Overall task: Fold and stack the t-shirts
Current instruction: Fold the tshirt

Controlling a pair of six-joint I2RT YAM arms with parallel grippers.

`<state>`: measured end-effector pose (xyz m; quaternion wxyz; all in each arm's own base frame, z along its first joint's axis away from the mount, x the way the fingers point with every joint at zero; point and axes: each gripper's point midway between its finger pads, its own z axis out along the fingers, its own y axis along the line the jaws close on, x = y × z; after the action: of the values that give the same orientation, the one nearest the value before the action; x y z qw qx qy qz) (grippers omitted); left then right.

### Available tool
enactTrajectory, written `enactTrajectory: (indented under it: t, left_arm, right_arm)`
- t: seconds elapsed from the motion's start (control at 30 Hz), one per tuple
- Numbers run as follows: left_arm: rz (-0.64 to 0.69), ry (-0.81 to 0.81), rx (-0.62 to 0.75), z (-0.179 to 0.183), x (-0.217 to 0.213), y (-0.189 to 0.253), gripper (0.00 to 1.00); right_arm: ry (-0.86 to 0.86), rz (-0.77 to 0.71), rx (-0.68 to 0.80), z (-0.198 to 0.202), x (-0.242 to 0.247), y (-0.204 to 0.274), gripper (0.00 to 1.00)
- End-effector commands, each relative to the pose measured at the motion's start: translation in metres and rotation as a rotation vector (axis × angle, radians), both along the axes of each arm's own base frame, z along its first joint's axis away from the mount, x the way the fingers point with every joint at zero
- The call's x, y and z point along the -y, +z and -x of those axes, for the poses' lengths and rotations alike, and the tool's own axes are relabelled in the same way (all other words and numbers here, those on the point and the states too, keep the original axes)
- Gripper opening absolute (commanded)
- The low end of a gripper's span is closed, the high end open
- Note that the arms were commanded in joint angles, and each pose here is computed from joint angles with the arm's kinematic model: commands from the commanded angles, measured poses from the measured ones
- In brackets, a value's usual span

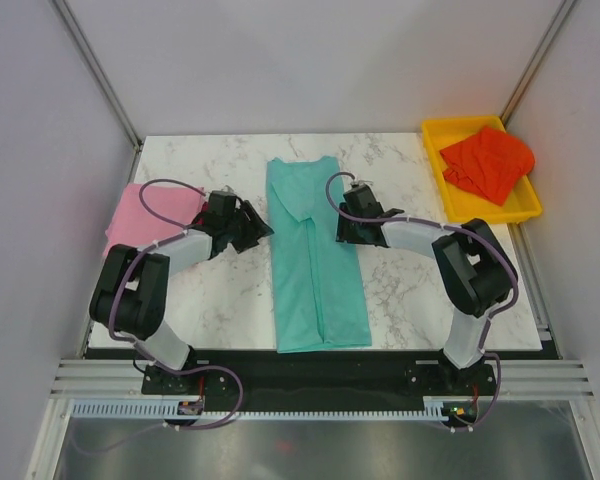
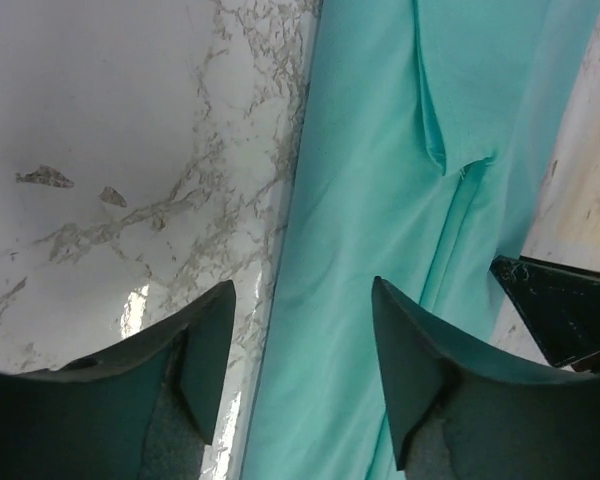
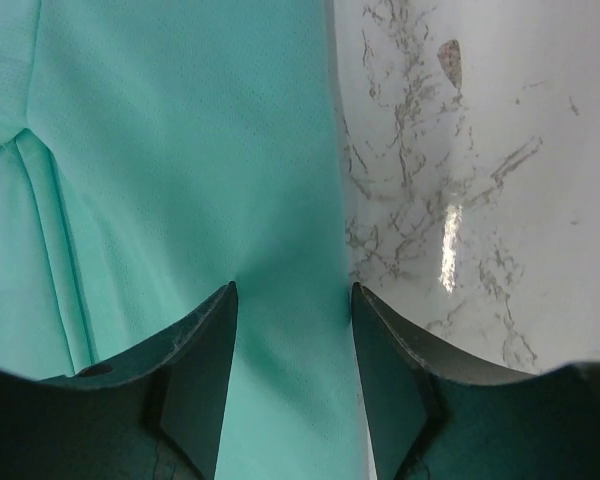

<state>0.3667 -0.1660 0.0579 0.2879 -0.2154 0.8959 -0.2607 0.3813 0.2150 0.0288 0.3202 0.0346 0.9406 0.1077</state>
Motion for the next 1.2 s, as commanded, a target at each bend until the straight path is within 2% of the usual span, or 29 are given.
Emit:
enactTrajectory:
  t: [0.0,0.07,0.23,0.33,0.37,0.43,0.47,0.5,0.63,0.77,0.83,0.87,0.9,0.93,0.97,1.03,1.1,1.17]
  left_arm:
    - [-0.018,-0.009,0.056,-0.018,0.007,-0.005,0.62]
    - [-0.011,-0.024,0.027,-0.019,0.012,-0.022,0.56]
    - [-0.033,-0.031,0.002,-0.026,0.016,-0.044,0.5]
    - [-0.052,-0.03,-0.002,-0.031,0.014,-0.05,0.4]
    - [-0.058,-0.033,-0.009,-0.033,0.015,-0.054,0.32]
    - [-0.06,-0.034,-0.021,-0.036,0.016,-0.057,0.25]
    - [-0.061,-0.036,-0.02,-0.041,0.017,-0.057,0.11]
    - [-0.064,-0.036,-0.023,-0.044,0.018,-0.059,0.04]
    - [-0.111,-0.022,-0.05,-0.057,0.014,-0.063,0.02]
    - [-0.124,-0.013,-0.015,-0.08,0.013,-0.055,0.02]
    - [-0.12,-0.019,-0.033,-0.082,0.011,-0.057,0.06]
    - [-0.123,-0.048,-0.015,-0.086,0.014,-0.053,0.22]
    - [-0.135,-0.054,-0.002,-0.087,0.013,-0.051,0.33]
    - [-0.144,-0.042,0.001,-0.083,0.01,-0.047,0.61]
    - [-0.147,-0.027,0.014,-0.082,0.007,-0.043,0.71]
    - [-0.143,-0.014,0.02,-0.071,0.003,-0.036,0.84]
    - [-0.113,-0.026,0.05,-0.067,0.008,-0.029,0.89]
    - [-0.099,-0.04,0.037,-0.048,0.012,-0.028,0.9]
  right_arm:
    - [0.019,-0.014,0.08,-0.028,-0.01,0.016,0.56]
    - [0.016,-0.002,0.082,-0.03,-0.008,0.014,0.56]
    - [0.02,0.002,0.085,-0.035,-0.009,0.011,0.49]
    - [0.022,-0.006,0.084,-0.04,-0.011,0.01,0.44]
    - [0.019,-0.005,0.076,-0.042,-0.01,0.006,0.41]
    - [0.02,-0.021,0.075,-0.046,-0.014,0.007,0.35]
    - [0.011,-0.021,0.065,-0.049,-0.01,0.002,0.33]
    - [0.005,-0.023,0.064,-0.051,-0.009,0.001,0.3]
    - [-0.03,-0.038,0.057,-0.064,-0.003,-0.003,0.29]
    - [-0.038,-0.062,0.043,-0.076,-0.004,-0.01,0.29]
    - [-0.041,-0.071,0.058,-0.084,-0.006,-0.005,0.4]
    - [-0.043,-0.073,0.062,-0.086,-0.007,-0.003,0.45]
    - [-0.047,-0.074,0.068,-0.087,-0.007,-0.001,0.49]
    - [-0.044,-0.09,0.095,-0.089,-0.009,0.008,0.5]
    - [-0.041,-0.102,0.108,-0.088,-0.01,0.013,0.51]
    - [-0.041,-0.126,0.139,-0.082,-0.008,0.028,0.54]
    - [-0.037,-0.134,0.139,-0.069,-0.004,0.031,0.57]
    - [-0.037,-0.161,0.174,-0.059,-0.002,0.055,0.57]
